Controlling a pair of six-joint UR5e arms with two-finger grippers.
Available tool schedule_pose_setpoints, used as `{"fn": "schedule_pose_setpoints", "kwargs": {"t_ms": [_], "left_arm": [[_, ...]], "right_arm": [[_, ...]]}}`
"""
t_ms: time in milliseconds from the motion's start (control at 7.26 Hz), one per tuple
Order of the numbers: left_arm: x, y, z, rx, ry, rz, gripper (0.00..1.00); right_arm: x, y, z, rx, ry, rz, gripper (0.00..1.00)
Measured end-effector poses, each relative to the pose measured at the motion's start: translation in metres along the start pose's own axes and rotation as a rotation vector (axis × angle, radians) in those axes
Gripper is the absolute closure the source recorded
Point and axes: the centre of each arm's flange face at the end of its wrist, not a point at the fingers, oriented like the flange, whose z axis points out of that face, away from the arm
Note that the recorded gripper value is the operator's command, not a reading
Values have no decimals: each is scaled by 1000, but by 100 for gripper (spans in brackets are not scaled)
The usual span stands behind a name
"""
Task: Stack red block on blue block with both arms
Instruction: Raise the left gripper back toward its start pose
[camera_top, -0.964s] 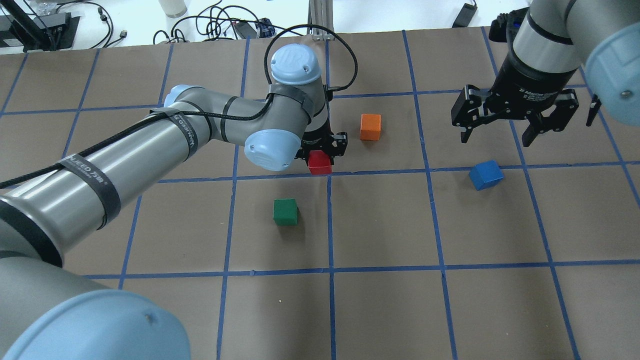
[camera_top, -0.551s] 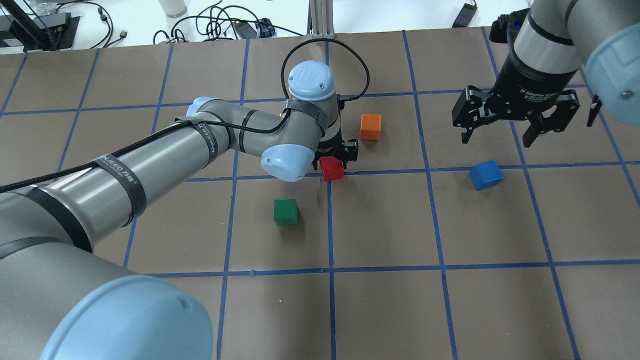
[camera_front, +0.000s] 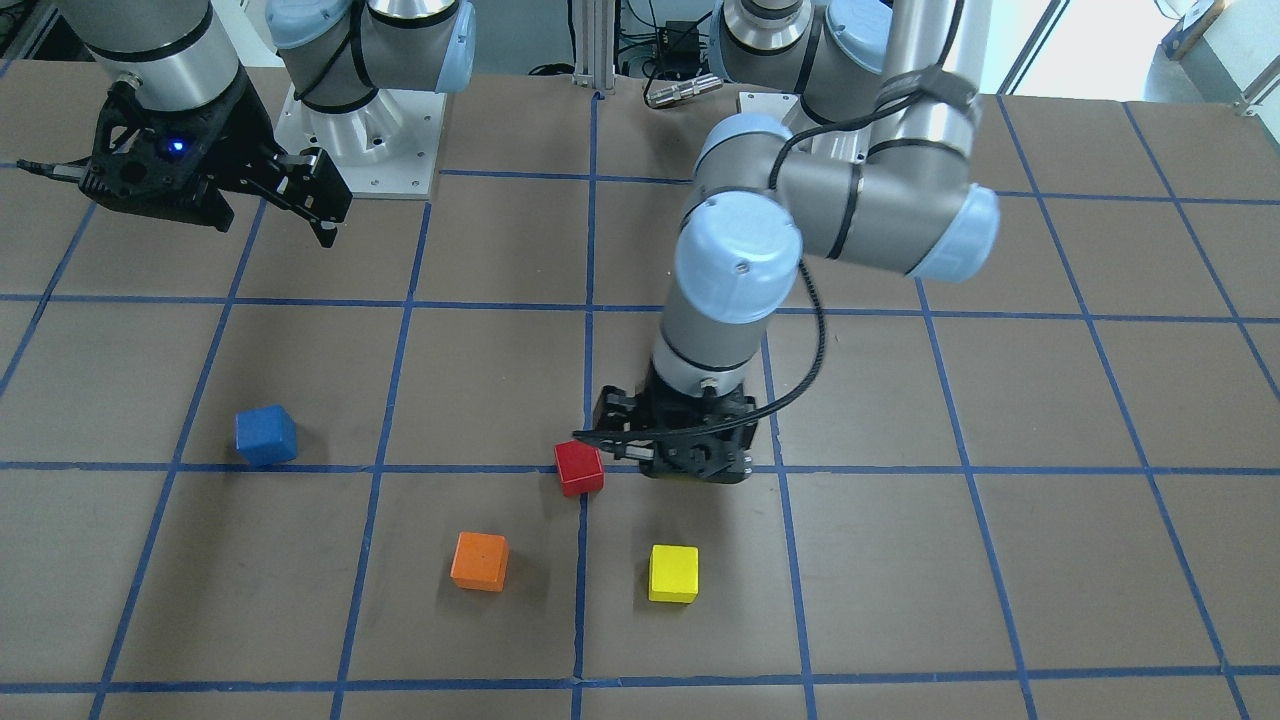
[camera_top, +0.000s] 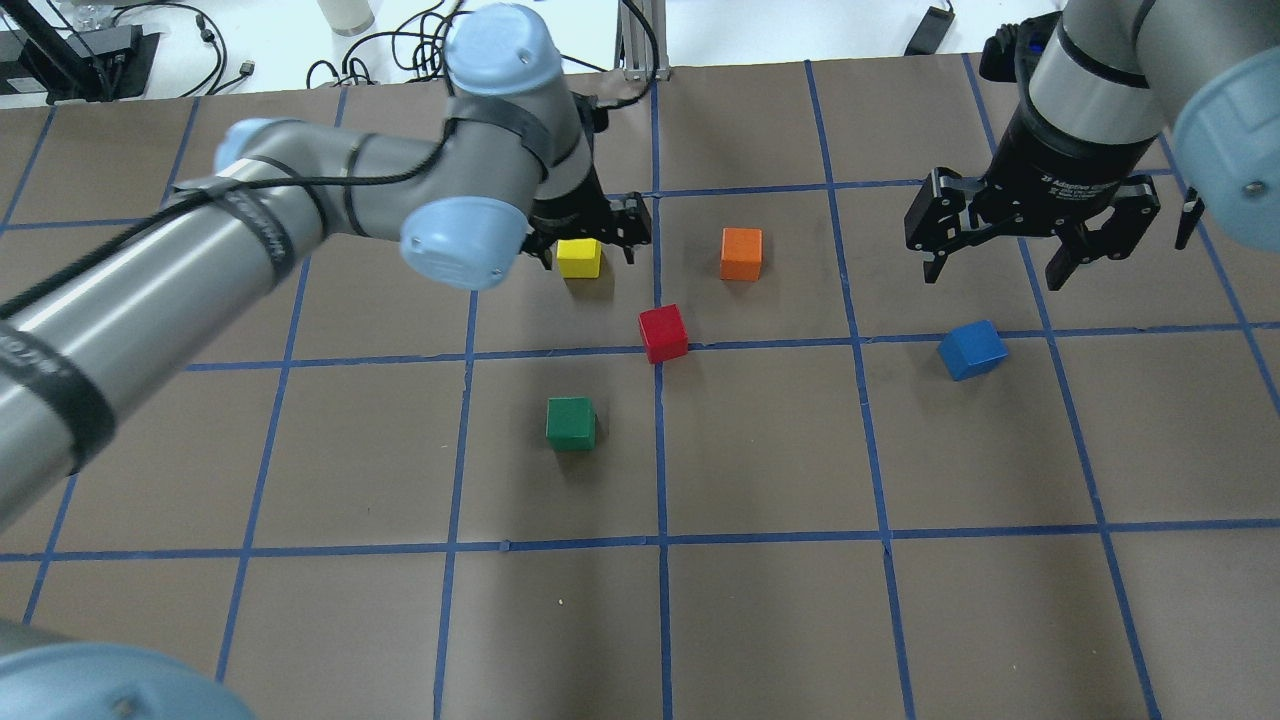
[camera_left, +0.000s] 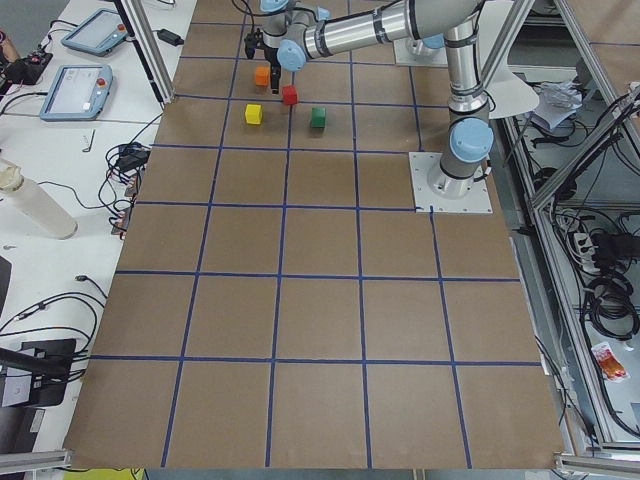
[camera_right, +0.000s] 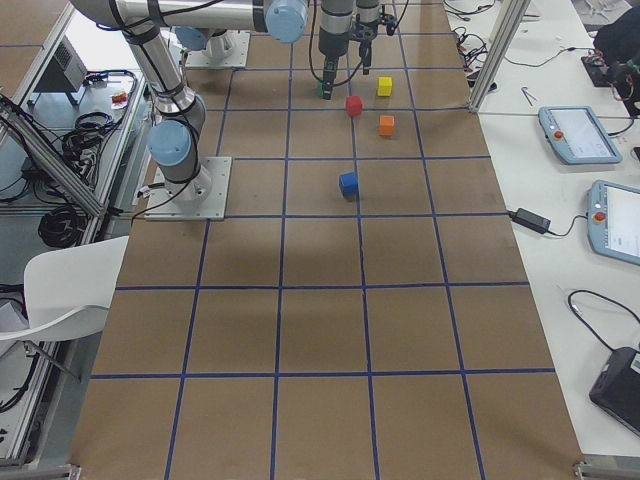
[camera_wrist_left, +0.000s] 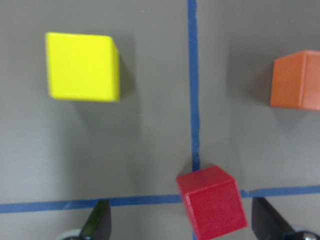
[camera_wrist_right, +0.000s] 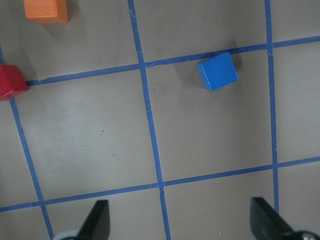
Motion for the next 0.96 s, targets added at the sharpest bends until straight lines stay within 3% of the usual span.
{"fn": "schedule_pose_setpoints", "kwargs": {"t_ms": [413,688,964], "left_arm": [[-109,33,-105,-68,-39,77,0],[-114,61,-161,-22,-47,87,0],[-117,68,-181,-26,-52,68,0]], "right_arm": [[0,-4,1,14,-6,12,0],[-2,-23,4,84,-10,5,0],[-3,-35,17,89,-11,4,0]]}}
